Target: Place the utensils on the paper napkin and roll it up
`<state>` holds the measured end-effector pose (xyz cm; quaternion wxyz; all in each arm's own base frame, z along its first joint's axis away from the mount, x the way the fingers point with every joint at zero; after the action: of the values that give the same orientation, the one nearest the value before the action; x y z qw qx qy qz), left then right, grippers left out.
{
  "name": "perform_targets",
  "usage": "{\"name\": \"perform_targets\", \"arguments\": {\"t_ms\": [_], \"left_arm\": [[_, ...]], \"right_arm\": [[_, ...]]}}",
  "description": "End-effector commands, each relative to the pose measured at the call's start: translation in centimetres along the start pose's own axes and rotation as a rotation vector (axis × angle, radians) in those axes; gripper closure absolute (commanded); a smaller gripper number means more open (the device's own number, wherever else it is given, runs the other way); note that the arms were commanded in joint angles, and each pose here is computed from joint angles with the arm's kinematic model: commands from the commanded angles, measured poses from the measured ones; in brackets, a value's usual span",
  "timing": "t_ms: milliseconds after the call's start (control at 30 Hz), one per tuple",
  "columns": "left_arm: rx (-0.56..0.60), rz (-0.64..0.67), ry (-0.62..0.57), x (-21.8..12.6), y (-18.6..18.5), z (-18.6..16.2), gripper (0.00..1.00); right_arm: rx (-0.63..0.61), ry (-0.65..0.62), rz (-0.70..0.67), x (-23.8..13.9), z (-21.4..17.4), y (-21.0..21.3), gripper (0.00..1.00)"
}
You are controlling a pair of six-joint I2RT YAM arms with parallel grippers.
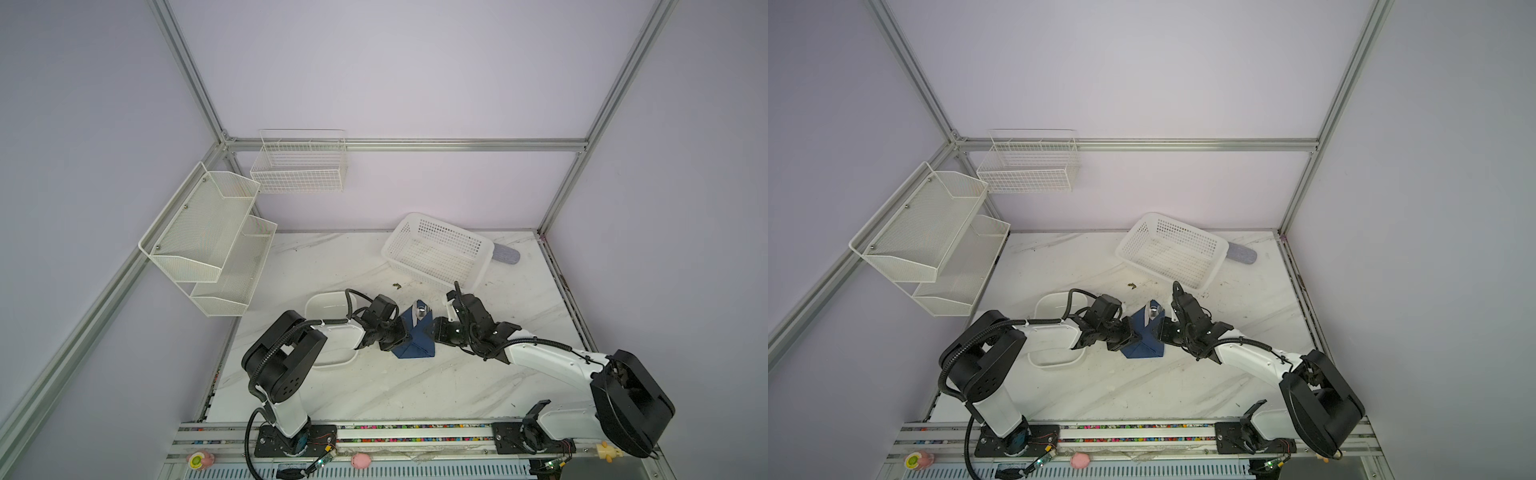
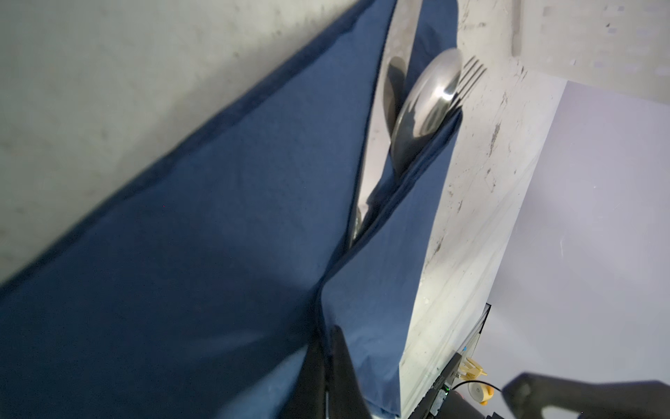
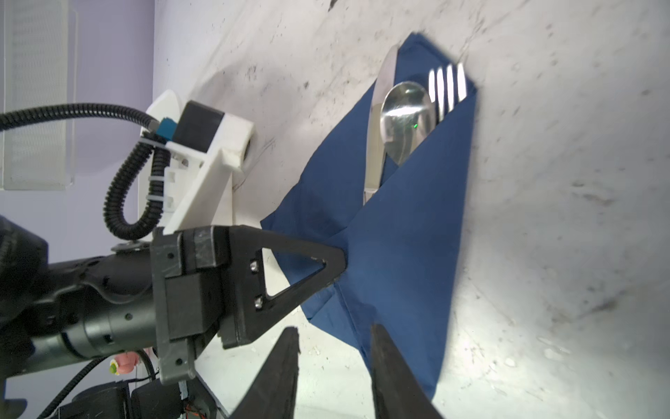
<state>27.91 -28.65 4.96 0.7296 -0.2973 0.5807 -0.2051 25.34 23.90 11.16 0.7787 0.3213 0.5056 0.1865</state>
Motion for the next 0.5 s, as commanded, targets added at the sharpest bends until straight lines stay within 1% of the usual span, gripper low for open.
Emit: {"name": "perform_targets", "arguments": {"t_ms": [0,100,233,467], "left_arm": [[0.082,-0.07,-0.065,-1.7,-2.9,1.7,0.99],[0.096,-0.094,-0.081,-2.1,-3.4,1.8,1.0],[0.109,-0.119,-0.091,-2.3,-4.0,2.0,1.0],[0.11,-0.07,-0.103,-2.6,-2.7,1.7,1.0]], "right_arm": [[0.105,-0.021,-0.104,-0.3,-0.2,-3.6,0.67],[0.116,-0.029,-0.103,-0.4,-0.1,-4.0,0.68],[0.11,-0.005,-0.103,-0.1,-0.4,-4.1,0.68],[0.094,0.035,-0.091,0.6,-0.9,-4.1,0.76]]}}
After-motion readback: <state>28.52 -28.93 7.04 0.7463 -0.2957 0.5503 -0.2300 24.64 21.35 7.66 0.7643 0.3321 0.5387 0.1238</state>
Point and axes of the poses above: each gripper's point midway between its finger pads, its own x axis out along the fingers, its own y axis along the line the jaws close on, z = x × y, the point moved 2 cm from there along -x, back along the fingers, and after that the axes turned 6 degrees about x, right-handed, at the moved point
